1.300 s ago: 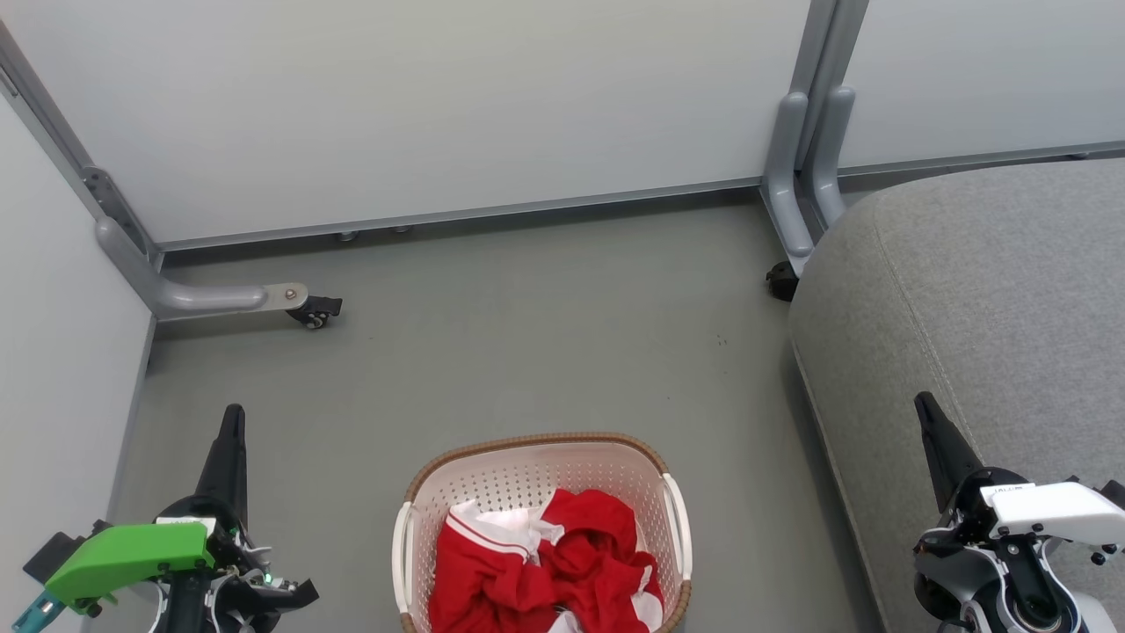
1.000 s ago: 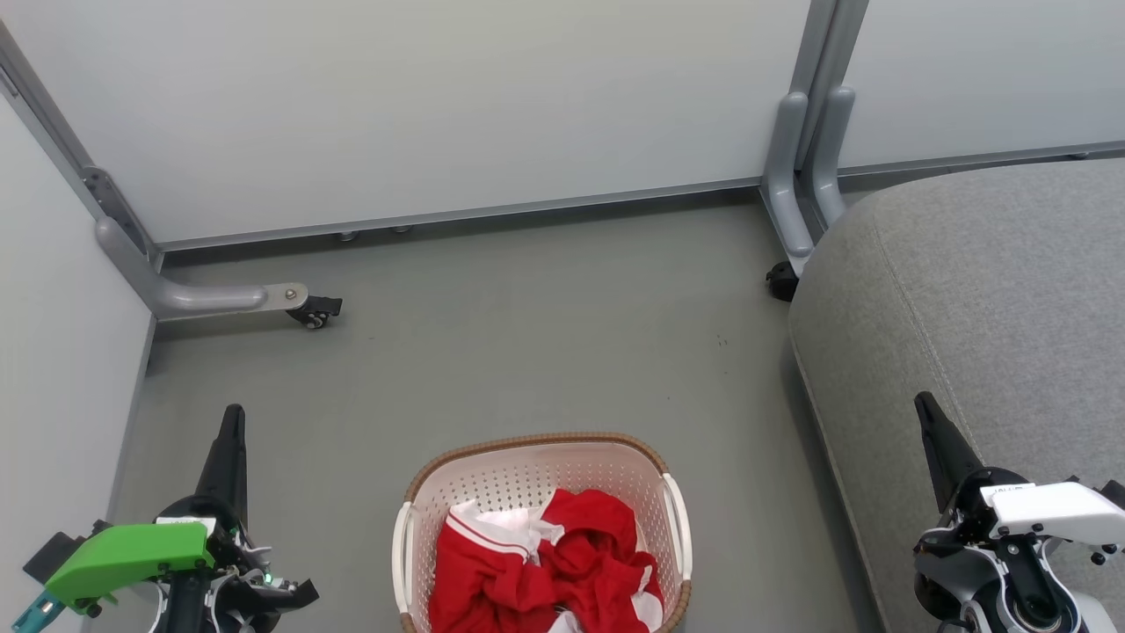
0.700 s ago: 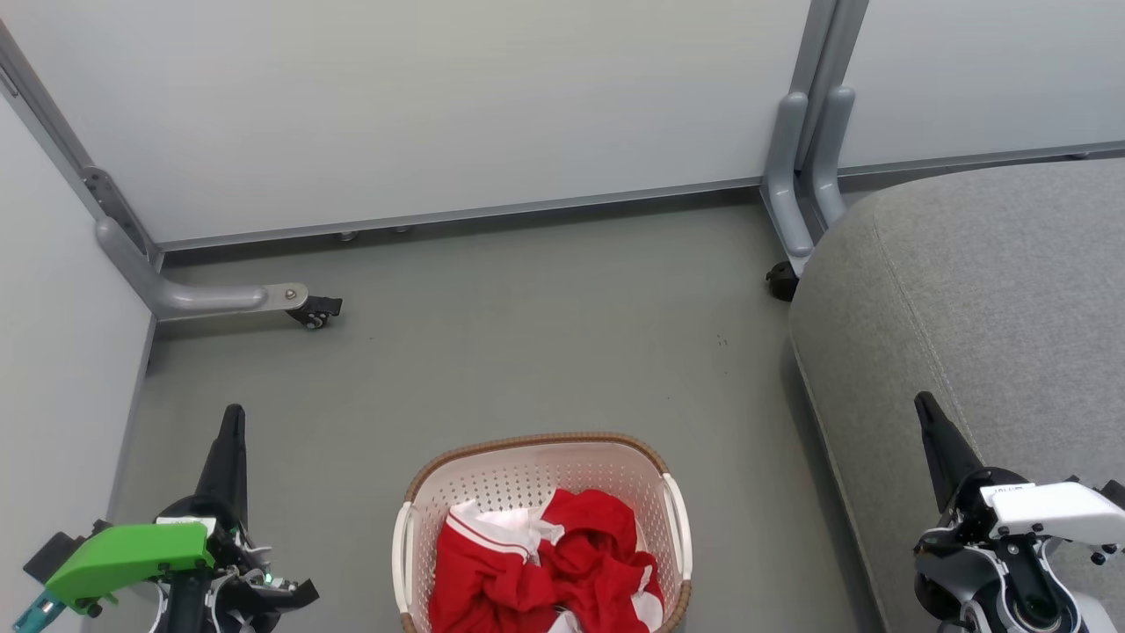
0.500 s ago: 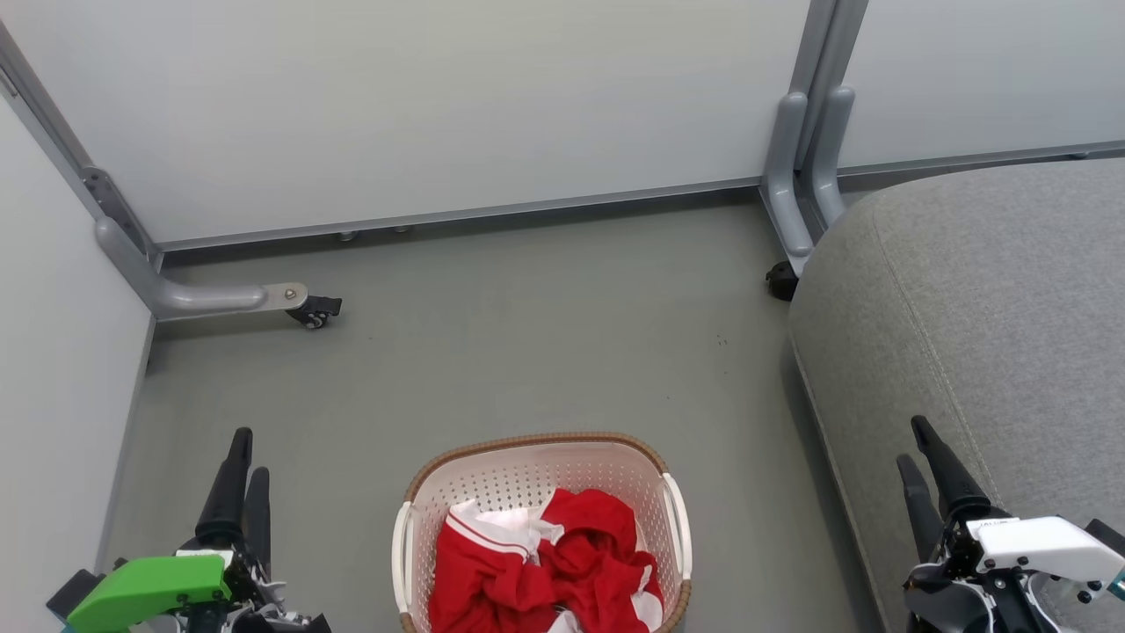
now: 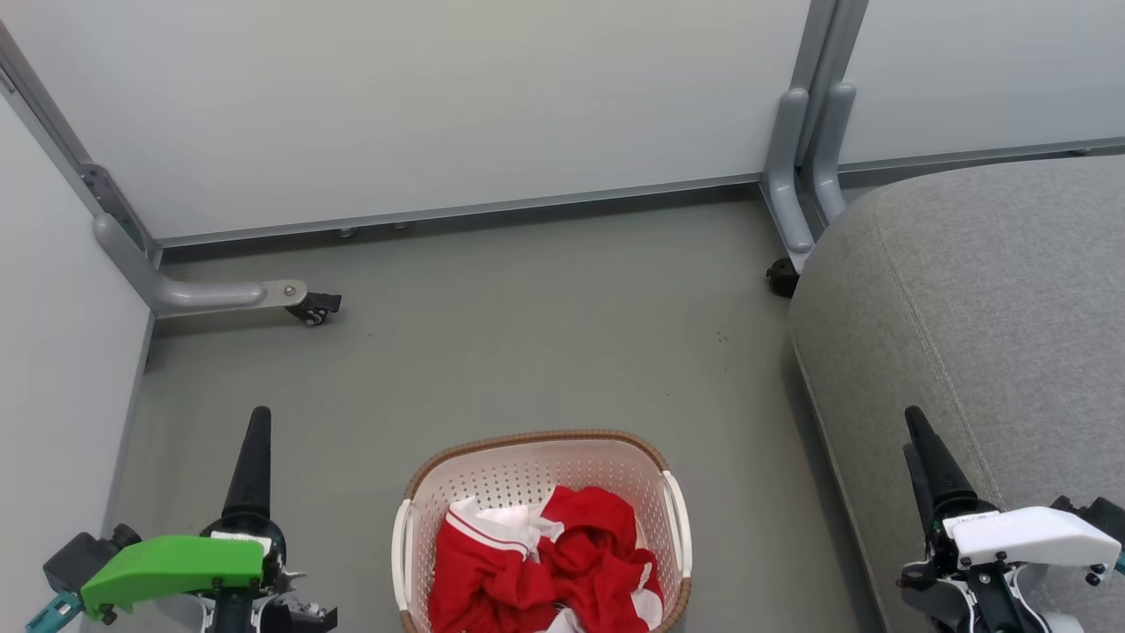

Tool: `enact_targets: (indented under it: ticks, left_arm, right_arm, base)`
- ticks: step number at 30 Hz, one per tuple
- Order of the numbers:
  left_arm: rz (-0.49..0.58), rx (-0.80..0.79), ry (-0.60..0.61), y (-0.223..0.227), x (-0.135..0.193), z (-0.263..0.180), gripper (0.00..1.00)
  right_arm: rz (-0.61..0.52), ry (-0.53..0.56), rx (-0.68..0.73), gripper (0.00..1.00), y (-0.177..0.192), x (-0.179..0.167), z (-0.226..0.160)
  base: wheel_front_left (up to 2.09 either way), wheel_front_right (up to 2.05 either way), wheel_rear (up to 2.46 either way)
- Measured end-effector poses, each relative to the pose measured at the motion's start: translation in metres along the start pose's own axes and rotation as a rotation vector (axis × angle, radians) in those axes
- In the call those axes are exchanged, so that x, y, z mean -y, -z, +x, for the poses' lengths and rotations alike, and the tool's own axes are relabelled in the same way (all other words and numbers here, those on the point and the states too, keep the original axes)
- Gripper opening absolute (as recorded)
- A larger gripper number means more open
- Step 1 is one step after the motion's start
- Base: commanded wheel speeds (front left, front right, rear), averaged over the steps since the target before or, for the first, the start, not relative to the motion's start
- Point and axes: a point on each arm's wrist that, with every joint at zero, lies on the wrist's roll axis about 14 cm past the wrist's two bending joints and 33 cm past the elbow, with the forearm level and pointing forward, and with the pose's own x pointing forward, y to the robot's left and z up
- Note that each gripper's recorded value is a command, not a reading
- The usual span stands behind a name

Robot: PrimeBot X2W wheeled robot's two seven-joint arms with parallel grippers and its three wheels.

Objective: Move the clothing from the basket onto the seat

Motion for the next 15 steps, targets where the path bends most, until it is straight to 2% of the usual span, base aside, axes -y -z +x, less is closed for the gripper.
enact_targets:
  ticks: [10, 15]
  left_arm:
    - [0.197, -0.004, 0.035, 0.006, 0.014, 0.002, 1.0]
    - [0.273, -0.002, 0.05, 0.009, 0.019, 0.002, 1.0]
  right_arm:
    - [-0.297, -0.036, -0.032, 1.0, 0.013, -0.011, 0.002]
    - [-0.4, -0.054, -0.039, 1.0, 0.018, -0.015, 0.003]
  base:
    - [0.0, 0.0, 0.0]
    - [0.0, 0.0, 0.0]
